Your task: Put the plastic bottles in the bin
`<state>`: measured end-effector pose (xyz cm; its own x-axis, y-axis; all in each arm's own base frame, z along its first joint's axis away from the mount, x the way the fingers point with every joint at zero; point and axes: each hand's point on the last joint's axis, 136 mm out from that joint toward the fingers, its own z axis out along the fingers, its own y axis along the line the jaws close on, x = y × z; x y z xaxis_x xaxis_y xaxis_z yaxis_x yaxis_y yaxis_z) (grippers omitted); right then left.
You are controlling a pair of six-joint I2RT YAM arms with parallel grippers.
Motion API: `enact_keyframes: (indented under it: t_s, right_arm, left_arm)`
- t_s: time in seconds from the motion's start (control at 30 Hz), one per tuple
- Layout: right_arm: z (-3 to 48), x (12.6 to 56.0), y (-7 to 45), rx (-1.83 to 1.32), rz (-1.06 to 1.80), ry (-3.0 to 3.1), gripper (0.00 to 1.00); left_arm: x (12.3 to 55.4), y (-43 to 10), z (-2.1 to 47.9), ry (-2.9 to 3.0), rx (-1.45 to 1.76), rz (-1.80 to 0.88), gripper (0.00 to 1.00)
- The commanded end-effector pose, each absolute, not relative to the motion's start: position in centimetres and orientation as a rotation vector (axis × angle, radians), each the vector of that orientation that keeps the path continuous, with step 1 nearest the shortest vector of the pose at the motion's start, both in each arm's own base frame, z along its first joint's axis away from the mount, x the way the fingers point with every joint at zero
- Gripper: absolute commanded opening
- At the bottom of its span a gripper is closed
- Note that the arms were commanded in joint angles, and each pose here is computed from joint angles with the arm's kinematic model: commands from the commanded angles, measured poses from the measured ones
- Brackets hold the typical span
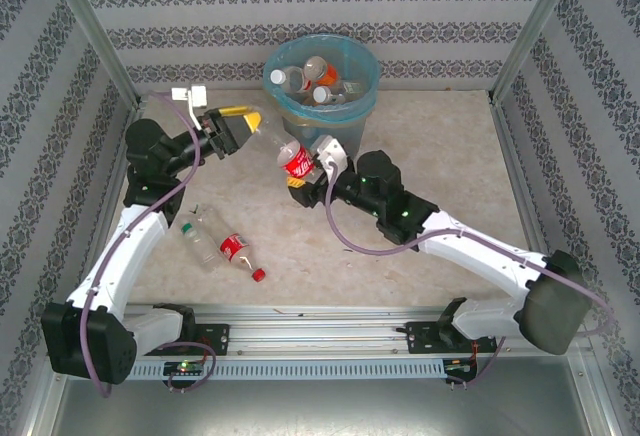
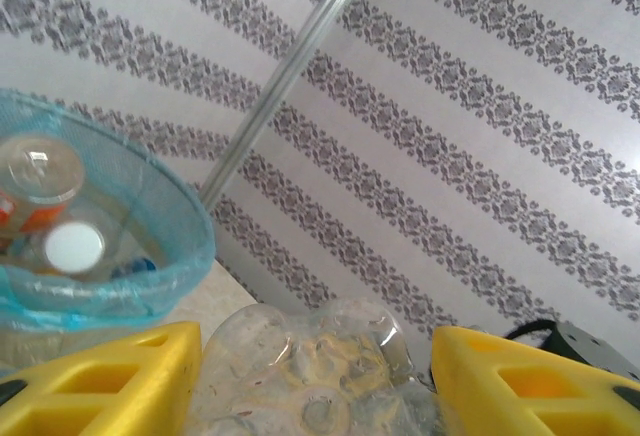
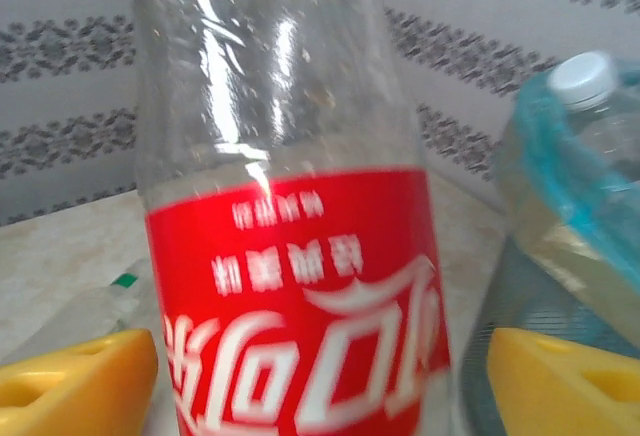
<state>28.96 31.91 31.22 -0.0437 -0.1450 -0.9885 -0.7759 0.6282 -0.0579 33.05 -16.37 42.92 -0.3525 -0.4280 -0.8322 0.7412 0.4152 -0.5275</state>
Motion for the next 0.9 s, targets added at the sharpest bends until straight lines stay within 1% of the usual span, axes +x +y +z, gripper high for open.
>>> enact_keyframes:
  t_s: [0.0,0.13,0.27,0.33,0.43,0.57,0.73,0.87]
  right_arm:
    - [34.5,29.2,28.9,-0.669,0.508,1.512,0.94]
    - [36.4,28.0,25.9,-0.628,0.42,1.447,0.98]
    - [37.3,27.1,21.8,-0.51,0.319,1.404,0.98]
    - [37.4,26.6,20.0,-0.455,0.294,1.393,0.98]
    - [37.0,25.9,17.9,-0.387,0.273,1.385,0.98]
    - [36.6,24.9,15.7,-0.327,0.265,1.39,0.98]
    - [36.4,23.7,13.8,-0.278,0.268,1.377,0.97]
    - [36.2,23.4,13.0,-0.247,0.271,1.38,0.96]
  left_arm:
    - [33.4,-15.3,47.3,1.378,0.281,-1.12,0.38]
    - [34.8,-14.3,50.8,1.299,0.238,-1.042,0.35]
    - [37.9,-13.0,53.5,1.225,0.139,-0.968,0.26]
    - [39.6,-13.5,54.4,1.204,0.137,-0.938,0.24]
    - [42.2,-15.9,54.8,1.221,0.198,-0.845,0.24]
    - [45.4,-19.8,53.8,1.271,0.302,-0.655,0.23]
    - [49.4,-24.6,50.6,1.324,0.428,-0.506,0.21]
    - [51.4,-27.8,47.7,1.348,0.533,-0.387,0.22]
